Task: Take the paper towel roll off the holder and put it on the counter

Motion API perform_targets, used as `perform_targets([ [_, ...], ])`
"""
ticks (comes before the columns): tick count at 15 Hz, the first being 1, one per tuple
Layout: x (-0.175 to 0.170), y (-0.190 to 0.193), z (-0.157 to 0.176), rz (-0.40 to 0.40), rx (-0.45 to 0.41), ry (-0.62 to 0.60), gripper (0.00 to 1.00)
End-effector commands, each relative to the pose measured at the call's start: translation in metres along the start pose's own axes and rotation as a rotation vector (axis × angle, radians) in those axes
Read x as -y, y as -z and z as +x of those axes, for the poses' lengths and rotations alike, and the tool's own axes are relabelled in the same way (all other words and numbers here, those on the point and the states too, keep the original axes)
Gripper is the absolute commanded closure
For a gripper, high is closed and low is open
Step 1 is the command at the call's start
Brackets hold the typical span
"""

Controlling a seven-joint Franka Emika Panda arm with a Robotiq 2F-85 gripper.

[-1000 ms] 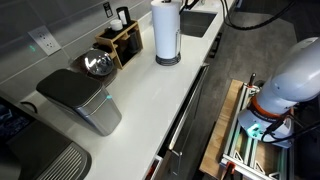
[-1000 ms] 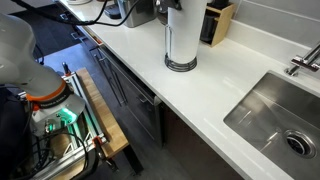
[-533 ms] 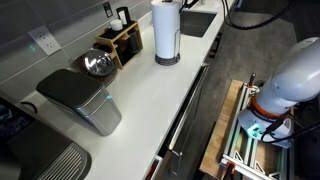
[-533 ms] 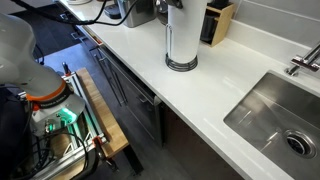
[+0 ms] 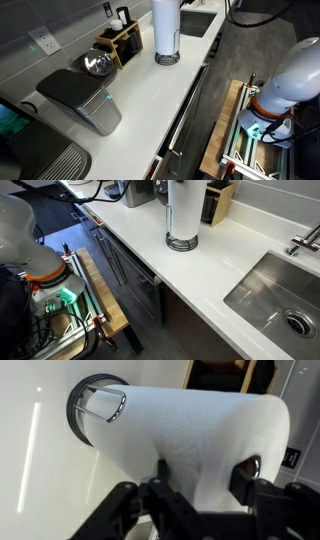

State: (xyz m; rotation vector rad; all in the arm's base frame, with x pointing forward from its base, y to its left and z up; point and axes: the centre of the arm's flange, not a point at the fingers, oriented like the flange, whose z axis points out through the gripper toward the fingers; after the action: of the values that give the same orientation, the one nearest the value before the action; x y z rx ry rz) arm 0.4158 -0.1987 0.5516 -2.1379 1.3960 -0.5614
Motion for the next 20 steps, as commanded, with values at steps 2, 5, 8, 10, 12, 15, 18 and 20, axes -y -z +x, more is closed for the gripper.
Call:
perform_targets([
  [2,0.014,0.028,-0.004,-0.022,-0.051,0.065,0.66],
  [5,0.028,0.041,-0.005,-0.034,-0.069,0.119,0.66],
  [8,0.041,0.056,-0.006,-0.031,-0.074,0.168,0.66],
  [10,0.049,0.066,-0.005,-0.051,-0.081,0.188,0.66],
  [12,0.055,0.073,-0.004,-0.069,-0.085,0.203,0.66],
  [15,0.063,0.082,-0.003,-0.072,-0.075,0.221,0.66],
  [18,0.074,0.096,-0.003,-0.061,-0.080,0.247,0.66],
  [20,0.082,0.107,-0.003,-0.060,-0.091,0.260,0.66],
])
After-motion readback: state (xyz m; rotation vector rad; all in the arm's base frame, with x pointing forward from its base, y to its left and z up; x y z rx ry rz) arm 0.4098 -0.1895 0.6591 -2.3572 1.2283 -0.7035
